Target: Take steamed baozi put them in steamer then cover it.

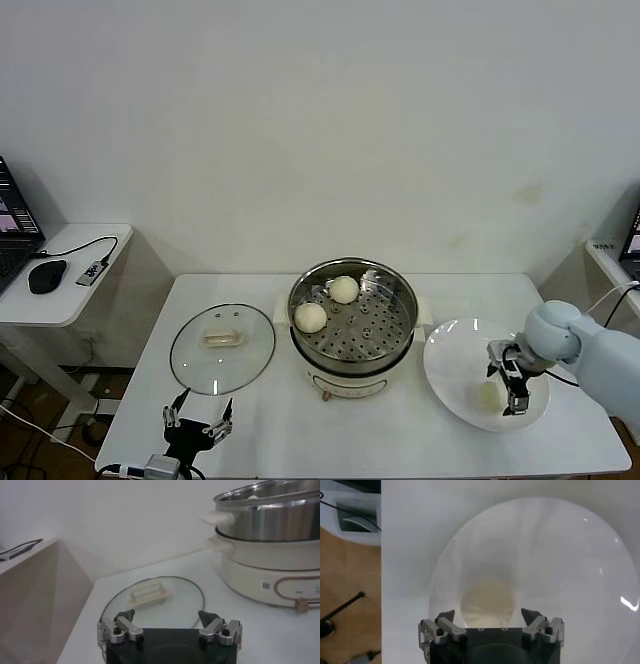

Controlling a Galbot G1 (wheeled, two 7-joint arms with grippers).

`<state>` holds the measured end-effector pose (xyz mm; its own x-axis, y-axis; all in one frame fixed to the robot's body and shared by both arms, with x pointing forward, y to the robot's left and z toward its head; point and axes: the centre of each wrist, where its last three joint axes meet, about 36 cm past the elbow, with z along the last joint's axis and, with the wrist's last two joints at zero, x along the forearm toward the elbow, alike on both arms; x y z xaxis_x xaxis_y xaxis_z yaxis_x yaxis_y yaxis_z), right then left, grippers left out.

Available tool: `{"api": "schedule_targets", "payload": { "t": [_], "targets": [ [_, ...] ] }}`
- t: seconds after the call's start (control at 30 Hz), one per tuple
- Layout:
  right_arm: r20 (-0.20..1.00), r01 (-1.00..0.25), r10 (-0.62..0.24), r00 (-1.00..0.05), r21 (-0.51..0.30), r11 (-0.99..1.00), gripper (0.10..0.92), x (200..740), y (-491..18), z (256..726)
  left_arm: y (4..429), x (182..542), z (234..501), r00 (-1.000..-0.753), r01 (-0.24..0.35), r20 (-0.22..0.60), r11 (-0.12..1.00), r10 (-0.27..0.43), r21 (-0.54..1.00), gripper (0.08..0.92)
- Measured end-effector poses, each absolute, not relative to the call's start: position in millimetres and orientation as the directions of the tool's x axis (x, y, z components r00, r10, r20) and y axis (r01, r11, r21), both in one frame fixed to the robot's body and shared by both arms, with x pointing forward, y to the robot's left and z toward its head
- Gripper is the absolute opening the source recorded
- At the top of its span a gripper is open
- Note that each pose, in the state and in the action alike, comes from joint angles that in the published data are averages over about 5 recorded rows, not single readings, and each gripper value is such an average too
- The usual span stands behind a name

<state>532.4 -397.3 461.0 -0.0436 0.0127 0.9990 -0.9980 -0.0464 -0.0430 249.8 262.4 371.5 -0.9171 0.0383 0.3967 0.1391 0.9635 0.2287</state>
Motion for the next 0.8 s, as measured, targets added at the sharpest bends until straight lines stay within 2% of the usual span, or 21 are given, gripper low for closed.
{"api": "schedule_targets", "payload": {
  "t": [0.3,0.6,0.8],
  "targets": [
    [0.999,-0.998,0.008,-0.045,-0.044,-0.044,0.811,531.7,-397.3,457.1,263.4,250.0,369.0,-0.915,0.138,0.402,0.964,0.036,0.229,0.823],
    [0.999,-0.998,0.005,-0.040,-0.040,-0.039,0.613,530.5,-399.5,456.9,262.1,250.7,368.7,-0.915,0.138,0.401,0.964,0.037,0.226,0.823],
    [0.999,-0.999,0.004,-0.042,-0.042,-0.028,0.564,531.6,-403.4,463.0,261.6,250.6,368.2,-0.915,0.139,0.402,0.965,0.038,0.225,0.823]
  ]
}}
